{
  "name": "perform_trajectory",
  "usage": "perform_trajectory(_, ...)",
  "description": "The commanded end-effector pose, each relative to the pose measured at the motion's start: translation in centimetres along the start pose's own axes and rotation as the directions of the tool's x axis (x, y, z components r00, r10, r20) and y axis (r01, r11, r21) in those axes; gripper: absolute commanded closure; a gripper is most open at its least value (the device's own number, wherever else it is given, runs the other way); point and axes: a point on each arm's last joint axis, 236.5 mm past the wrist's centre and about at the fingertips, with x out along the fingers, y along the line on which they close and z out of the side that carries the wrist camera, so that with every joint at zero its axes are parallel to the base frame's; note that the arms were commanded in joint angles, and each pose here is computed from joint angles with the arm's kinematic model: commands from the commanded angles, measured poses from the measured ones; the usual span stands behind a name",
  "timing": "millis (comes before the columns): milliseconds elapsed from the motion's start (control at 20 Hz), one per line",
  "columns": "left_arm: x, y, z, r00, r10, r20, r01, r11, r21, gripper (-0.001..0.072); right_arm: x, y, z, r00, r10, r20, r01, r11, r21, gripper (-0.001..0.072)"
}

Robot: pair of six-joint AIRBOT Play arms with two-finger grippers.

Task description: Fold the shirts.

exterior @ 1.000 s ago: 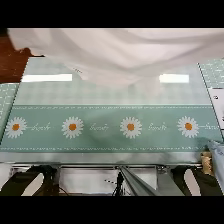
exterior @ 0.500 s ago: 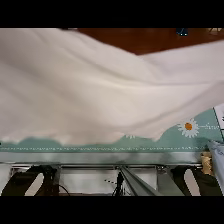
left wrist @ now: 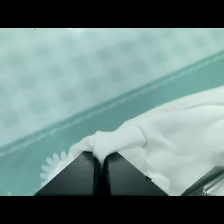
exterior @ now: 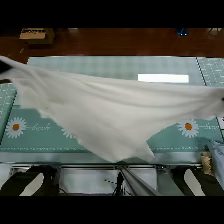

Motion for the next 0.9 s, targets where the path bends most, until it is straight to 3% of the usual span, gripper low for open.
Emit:
perform_trajectory(0, 10.1, 5.0, -2.0, 0.974, -0.069, -0.216, 0.057, 0.996, -0.062, 0.0689, 8.2, -2.4, -1.5, 0.959, 0.109, -0.26, -0.085, 0.991, 0.103, 0.0694)
perform_trajectory(100, 15.9, 7.5, -2.8, 0.948, -0.121, -0.294, 0.084, 0.987, -0.137, 0.0688, 11.9, -3.3, 0.9, 0.954, 0.159, -0.252, -0.122, 0.98, 0.158, 0.0694)
perform_trajectory(350, 28.0, 8.9, -3.4, 0.908, -0.304, -0.288, 0.201, 0.92, -0.336, 0.0688, 20.5, -5.2, 8.4, 0.961, 0.267, -0.072, -0.232, 0.922, 0.311, 0.0694)
perform_trajectory(650, 34.4, 8.8, -4.7, 0.896, -0.349, -0.276, 0.217, 0.884, -0.414, 0.0686, 26.4, -9.5, 11.3, 0.98, 0.197, 0.014, -0.187, 0.901, 0.391, 0.0694)
perform_trajectory(700, 34.8, 8.8, -5.0, 0.892, -0.352, -0.283, 0.215, 0.882, -0.418, 0.0619, 26.9, -9.8, 11.2, 0.981, 0.193, 0.01, -0.181, 0.901, 0.393, 0.0693)
perform_trajectory(750, 34.8, 8.7, -5.3, 0.886, -0.359, -0.294, 0.218, 0.881, -0.419, 0.0395, 27.2, -10.1, 11.3, 0.982, 0.187, 0.013, -0.178, 0.907, 0.381, 0.0693)
perform_trajectory(800, 34.3, 8.5, -5.6, 0.876, -0.372, -0.308, 0.235, 0.885, -0.402, 0.0242, 27.3, -10.2, 11.4, 0.983, 0.183, 0.016, -0.176, 0.914, 0.365, 0.0693)
perform_trajectory(850, 33.5, 8.7, -5.9, 0.866, -0.378, -0.327, 0.234, 0.885, -0.402, 0.0183, 27.3, -10.3, 11.5, 0.983, 0.18, 0.021, -0.175, 0.919, 0.353, 0.0694)
